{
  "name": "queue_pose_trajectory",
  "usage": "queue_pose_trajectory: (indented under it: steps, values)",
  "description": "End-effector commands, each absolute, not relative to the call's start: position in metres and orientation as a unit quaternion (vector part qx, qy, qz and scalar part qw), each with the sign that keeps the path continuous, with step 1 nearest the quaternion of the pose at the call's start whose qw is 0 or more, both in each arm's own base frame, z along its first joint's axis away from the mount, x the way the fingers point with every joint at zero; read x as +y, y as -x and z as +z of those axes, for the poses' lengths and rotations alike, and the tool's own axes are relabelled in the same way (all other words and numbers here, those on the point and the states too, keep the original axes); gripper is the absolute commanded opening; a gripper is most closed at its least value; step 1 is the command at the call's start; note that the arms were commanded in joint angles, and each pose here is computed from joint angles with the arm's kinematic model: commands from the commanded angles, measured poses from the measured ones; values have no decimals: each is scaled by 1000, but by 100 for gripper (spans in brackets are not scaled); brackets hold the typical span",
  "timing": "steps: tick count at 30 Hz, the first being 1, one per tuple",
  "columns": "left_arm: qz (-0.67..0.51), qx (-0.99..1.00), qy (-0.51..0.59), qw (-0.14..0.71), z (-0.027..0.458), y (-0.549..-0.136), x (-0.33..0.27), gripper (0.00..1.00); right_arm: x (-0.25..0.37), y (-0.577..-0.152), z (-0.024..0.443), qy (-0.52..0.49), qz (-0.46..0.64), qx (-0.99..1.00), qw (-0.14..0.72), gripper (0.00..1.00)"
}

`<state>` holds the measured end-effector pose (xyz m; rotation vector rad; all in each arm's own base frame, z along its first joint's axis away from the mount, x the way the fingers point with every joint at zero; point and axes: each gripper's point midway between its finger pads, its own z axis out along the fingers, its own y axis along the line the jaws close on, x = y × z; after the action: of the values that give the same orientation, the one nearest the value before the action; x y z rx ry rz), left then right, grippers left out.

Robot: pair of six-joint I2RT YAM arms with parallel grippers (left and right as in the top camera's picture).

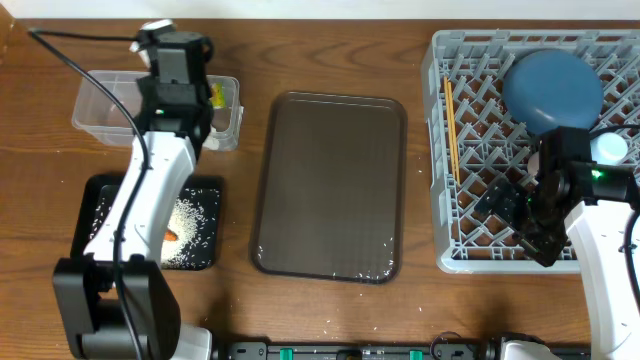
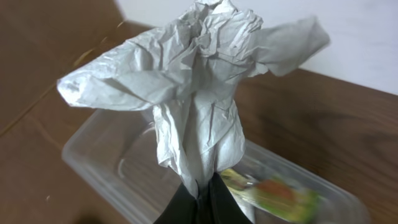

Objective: Sort waste into correct bins and load items into the dishwasher rack

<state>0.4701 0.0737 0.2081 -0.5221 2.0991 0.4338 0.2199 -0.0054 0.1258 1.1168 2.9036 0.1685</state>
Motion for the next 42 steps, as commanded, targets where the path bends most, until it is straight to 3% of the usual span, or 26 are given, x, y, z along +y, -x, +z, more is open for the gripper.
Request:
queue_pose_trajectory:
  steps: [1,6,9,16,22,26,33,42]
  values:
    - [179,838,266,442,197,-467,95,17,-7,-219,127,-366,54,929,17,99]
    - [187,842,272,426,183,-466,105,71,-7,-219,127,-366,54,929,17,99]
    - [187,844,271,423,182,-465,104,84,-7,-219,127,-366,54,929,17,99]
    - [150,865,242,413,195,-452,77,90,-7,-219,127,-366,54,929,17,99]
    - [-5,906,179,383,222,-411,15,93,-7,-219,127,-366,54,929,17,99]
    - [-86,919,167,347,240,-364,-14,93,-7,-219,127,-366,54,929,17,99]
    - [-93,939,165,287,246,-258,-18,93,-7,-219,127,-366,54,929,17,99]
    - [-125,904,202,356,255,-143,-15,94,-7,-219,127,-366,54,929,17,99]
